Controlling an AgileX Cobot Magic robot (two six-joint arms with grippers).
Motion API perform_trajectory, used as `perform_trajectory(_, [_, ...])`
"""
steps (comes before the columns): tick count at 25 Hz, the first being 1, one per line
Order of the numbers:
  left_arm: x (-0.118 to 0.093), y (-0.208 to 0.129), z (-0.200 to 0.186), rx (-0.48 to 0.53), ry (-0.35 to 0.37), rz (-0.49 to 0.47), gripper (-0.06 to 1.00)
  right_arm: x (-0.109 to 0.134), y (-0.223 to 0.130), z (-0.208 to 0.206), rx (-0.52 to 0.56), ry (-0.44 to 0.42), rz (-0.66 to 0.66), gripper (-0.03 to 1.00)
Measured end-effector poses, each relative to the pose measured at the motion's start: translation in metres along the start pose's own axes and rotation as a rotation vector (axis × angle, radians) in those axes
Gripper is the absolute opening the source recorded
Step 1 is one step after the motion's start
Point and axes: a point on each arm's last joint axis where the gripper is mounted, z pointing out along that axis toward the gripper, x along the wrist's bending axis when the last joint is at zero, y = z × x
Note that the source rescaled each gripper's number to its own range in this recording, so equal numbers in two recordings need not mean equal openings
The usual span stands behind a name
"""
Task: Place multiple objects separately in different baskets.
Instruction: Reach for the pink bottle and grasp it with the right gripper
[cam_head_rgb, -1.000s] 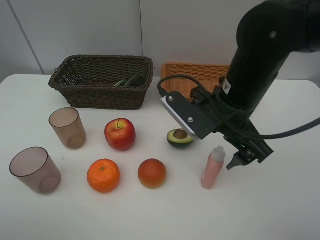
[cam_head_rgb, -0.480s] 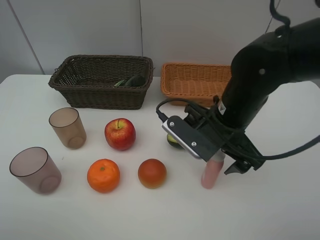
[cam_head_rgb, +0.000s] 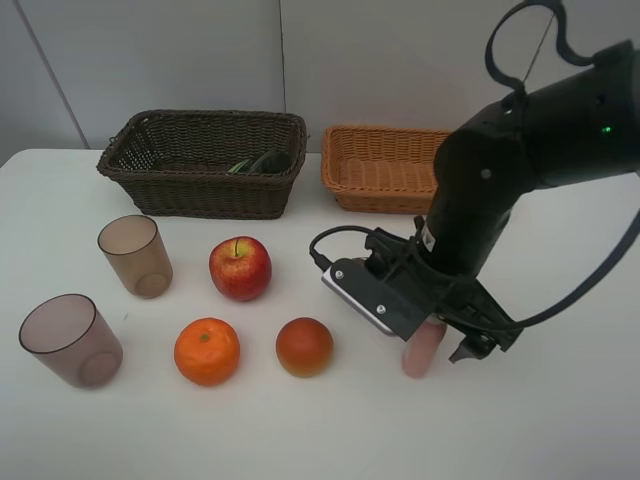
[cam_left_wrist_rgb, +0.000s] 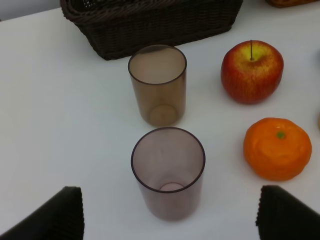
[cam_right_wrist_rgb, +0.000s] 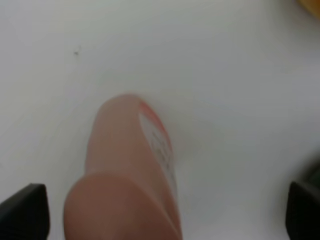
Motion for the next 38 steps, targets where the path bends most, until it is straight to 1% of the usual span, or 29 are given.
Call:
perform_trajectory(7, [0.0, 0.0, 0.0, 0.0, 0.0, 0.0, 0.94, -0.0002, 0.0002, 0.0019, -0.001, 0.005, -0.001, 0.99])
perform_trajectory(9, [0.0, 0.0, 0.0, 0.0, 0.0, 0.0, 0.94, 0.0001, 0.0002, 0.0019, -0.001, 0.008, -0.001, 0.95])
perform_trajectory(10, [0.0, 0.0, 0.0, 0.0, 0.0, 0.0, 0.94, 0.0006, 0.0002, 0.0019, -0.001, 0.014, -0.001, 0.89])
perform_trajectory(12, [0.0, 0.0, 0.0, 0.0, 0.0, 0.0, 0.94, 0.0018, 0.0002, 0.0018, -0.001, 0.026, -0.001, 0.75])
perform_trajectory(14, [0.0, 0.0, 0.0, 0.0, 0.0, 0.0, 0.94, 0.003, 0.0002, 0.0018, -0.001, 0.04, -0.001, 0.56])
perform_trajectory(17, [0.0, 0.0, 0.0, 0.0, 0.0, 0.0, 0.94, 0.0052, 0.0003, 0.0017, -0.002, 0.064, 0.001, 0.32])
perform_trajectory(19, [0.0, 0.0, 0.0, 0.0, 0.0, 0.0, 0.94, 0.006, 0.0003, 0.0016, -0.002, 0.073, 0.002, 0.19])
perform_trajectory(20, [0.0, 0.0, 0.0, 0.0, 0.0, 0.0, 0.94, 0.0061, 0.0003, 0.0016, -0.002, 0.073, 0.002, 0.11])
perform_trajectory(22, [0.0, 0.0, 0.0, 0.0, 0.0, 0.0, 0.94, 0.0061, 0.0003, 0.0016, -0.002, 0.073, 0.003, 0.0])
perform_trajectory(38, [0.0, 0.0, 0.0, 0.0, 0.0, 0.0, 0.94, 0.0061, 0.0003, 0.0016, -0.002, 0.073, 0.003, 0.0])
